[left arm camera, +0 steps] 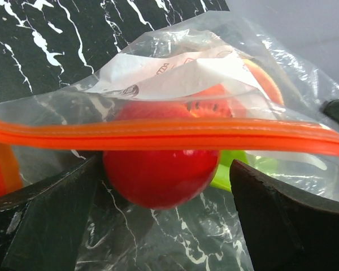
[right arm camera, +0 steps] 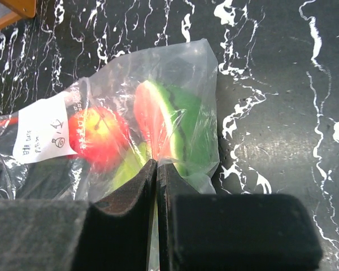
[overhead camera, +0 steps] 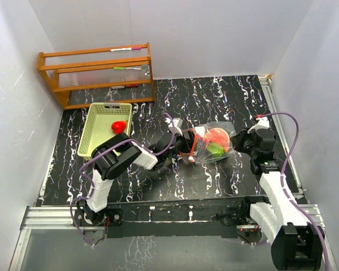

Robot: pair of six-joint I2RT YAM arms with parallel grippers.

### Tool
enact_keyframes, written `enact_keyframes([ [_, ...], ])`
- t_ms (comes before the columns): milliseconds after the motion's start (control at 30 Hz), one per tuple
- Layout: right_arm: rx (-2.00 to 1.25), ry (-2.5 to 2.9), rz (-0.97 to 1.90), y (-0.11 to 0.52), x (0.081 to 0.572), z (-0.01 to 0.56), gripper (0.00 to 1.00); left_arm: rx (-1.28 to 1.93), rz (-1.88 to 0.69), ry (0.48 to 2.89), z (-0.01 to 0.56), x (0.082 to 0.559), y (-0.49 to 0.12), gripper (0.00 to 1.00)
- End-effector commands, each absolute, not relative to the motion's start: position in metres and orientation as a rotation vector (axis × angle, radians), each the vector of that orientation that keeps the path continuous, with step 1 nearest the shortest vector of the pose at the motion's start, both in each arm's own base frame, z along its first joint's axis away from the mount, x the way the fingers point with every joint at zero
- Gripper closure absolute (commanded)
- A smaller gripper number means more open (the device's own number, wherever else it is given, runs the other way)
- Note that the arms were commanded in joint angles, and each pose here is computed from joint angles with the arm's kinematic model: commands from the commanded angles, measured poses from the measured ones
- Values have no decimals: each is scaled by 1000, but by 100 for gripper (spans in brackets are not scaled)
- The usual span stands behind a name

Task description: Open the zip-top bag and remove the fake food

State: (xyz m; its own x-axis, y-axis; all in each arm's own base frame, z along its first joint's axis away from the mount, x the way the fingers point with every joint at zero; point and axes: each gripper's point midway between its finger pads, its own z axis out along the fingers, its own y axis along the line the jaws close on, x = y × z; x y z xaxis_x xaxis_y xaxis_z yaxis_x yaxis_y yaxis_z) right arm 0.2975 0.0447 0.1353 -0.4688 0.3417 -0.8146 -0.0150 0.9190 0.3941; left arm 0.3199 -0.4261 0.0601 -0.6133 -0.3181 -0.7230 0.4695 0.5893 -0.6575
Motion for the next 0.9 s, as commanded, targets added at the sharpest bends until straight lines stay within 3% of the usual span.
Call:
enact_keyframes([
  [0, 241, 1899, 360, 34, 303, 166, 92, 130, -1152, 1889, 72, 321, -426, 3],
  [367, 223, 1955, 421, 44, 300, 150, 92, 165, -1225, 1891, 71, 322, -446, 7],
  [600, 218, 1977, 442, 49, 299, 141, 92, 153, -1224, 1884, 78, 326, -448, 27],
  [700, 218, 1984, 451, 50, 299, 137, 92, 138, -1197, 1898, 77, 329, -445, 29],
  [733, 218, 1986, 455, 50, 299, 136, 93, 136, -1192, 1900, 76, 329, -445, 27],
  [867, 211, 1979, 457, 51, 296, 138, 92, 135, -1205, 1895, 71, 330, -447, 4],
])
